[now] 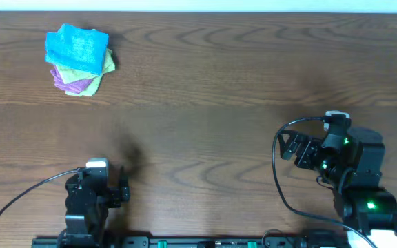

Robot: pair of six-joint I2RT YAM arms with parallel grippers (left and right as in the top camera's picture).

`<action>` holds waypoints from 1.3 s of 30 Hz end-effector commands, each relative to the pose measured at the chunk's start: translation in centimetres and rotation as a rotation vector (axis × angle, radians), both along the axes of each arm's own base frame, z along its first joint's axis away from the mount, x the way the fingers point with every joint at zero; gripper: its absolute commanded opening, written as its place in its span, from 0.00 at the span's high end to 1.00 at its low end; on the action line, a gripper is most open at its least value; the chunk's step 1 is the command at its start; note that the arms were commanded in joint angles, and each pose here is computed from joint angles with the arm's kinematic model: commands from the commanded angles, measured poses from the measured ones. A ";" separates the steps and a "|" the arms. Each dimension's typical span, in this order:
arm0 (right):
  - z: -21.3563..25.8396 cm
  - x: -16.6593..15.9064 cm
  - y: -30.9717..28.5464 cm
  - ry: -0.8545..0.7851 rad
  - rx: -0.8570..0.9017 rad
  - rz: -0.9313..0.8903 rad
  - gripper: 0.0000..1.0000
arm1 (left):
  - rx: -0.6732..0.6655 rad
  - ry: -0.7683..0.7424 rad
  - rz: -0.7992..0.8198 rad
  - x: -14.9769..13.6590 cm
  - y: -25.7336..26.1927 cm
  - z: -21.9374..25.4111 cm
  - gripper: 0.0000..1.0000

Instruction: Fold the cloth

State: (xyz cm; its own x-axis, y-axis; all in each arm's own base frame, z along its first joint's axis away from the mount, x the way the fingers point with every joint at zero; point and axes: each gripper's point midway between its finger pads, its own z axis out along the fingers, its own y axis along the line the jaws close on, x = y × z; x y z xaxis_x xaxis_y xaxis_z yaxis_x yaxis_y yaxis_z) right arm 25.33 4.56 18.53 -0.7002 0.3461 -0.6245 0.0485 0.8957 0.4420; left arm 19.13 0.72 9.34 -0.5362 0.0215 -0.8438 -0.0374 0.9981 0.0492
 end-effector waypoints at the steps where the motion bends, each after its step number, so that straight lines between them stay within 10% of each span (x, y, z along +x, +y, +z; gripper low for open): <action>1: -0.2 -0.1 -0.1 0.007 0.012 -0.010 0.01 | 0.017 0.017 0.022 -0.1 0.6 -1.0 0.05; 29: 0.0 -0.1 -0.6 -0.007 -0.010 -0.031 0.01 | 0.017 0.047 0.049 -0.2 1.1 -2.3 0.05; 39: -3.1 -3.7 -4.8 -0.077 -0.357 -0.067 0.01 | 0.017 0.047 0.049 -0.2 1.1 -2.2 0.05</action>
